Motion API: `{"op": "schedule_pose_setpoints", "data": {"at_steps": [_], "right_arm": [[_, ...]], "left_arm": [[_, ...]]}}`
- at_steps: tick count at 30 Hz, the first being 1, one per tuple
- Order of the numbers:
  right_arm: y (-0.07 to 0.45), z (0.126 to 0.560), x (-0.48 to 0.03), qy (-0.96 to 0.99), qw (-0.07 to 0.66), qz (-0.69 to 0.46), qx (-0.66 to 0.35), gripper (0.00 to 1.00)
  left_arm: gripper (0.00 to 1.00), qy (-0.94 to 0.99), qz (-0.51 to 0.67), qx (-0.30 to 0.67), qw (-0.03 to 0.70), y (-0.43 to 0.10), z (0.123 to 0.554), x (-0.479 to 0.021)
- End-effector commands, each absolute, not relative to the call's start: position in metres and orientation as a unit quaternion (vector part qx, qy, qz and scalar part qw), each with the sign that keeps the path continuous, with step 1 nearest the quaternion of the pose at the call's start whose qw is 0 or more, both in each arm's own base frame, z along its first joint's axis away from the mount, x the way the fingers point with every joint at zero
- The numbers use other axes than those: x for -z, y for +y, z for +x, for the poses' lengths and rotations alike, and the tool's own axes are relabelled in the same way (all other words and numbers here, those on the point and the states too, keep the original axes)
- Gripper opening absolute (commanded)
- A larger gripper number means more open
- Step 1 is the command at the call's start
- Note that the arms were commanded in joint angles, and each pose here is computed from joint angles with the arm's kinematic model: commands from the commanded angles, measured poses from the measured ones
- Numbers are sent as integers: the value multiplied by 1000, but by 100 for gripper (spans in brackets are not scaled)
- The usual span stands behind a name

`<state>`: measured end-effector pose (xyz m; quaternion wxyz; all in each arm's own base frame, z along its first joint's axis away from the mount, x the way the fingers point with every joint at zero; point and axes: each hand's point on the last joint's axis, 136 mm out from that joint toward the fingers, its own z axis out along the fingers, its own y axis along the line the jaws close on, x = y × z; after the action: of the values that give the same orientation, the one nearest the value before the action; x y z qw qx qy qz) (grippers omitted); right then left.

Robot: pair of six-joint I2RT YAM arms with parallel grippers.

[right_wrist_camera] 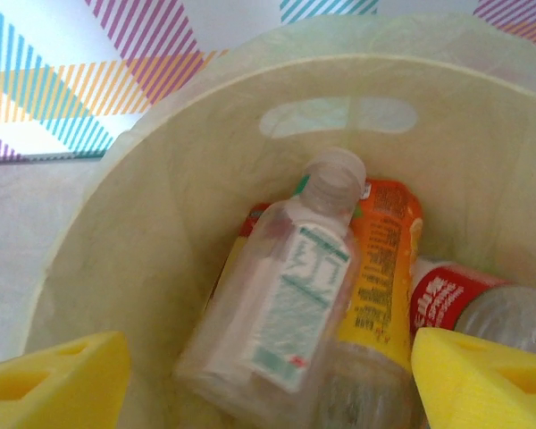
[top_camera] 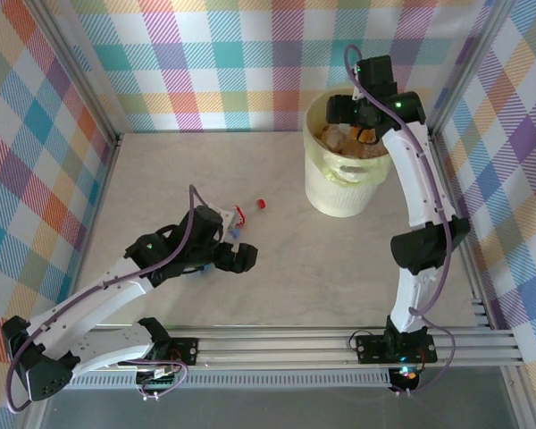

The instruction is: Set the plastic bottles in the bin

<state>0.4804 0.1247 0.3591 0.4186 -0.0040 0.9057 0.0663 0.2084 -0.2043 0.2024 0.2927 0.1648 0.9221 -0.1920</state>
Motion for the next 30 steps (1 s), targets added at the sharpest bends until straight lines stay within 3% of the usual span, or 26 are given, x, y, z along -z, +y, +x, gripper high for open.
{"op": "schedule_pose_setpoints", "data": {"at_steps": [1, 10, 18, 30], "right_arm": [[132, 447, -396, 885, 449, -23, -123, 85], [167, 366, -394, 846, 443, -73, -289, 95], [193, 294, -356, 820, 366, -82, -433, 97], [187, 256, -304, 830, 319, -43, -456, 97]], "left_arm": [[100, 937, 148, 159, 275, -190, 213, -198], [100, 958, 162, 91, 218, -162, 228, -179], [100, 974, 150, 49, 161, -133, 243, -150], [99, 987, 132, -41, 85, -107, 256, -101]]}}
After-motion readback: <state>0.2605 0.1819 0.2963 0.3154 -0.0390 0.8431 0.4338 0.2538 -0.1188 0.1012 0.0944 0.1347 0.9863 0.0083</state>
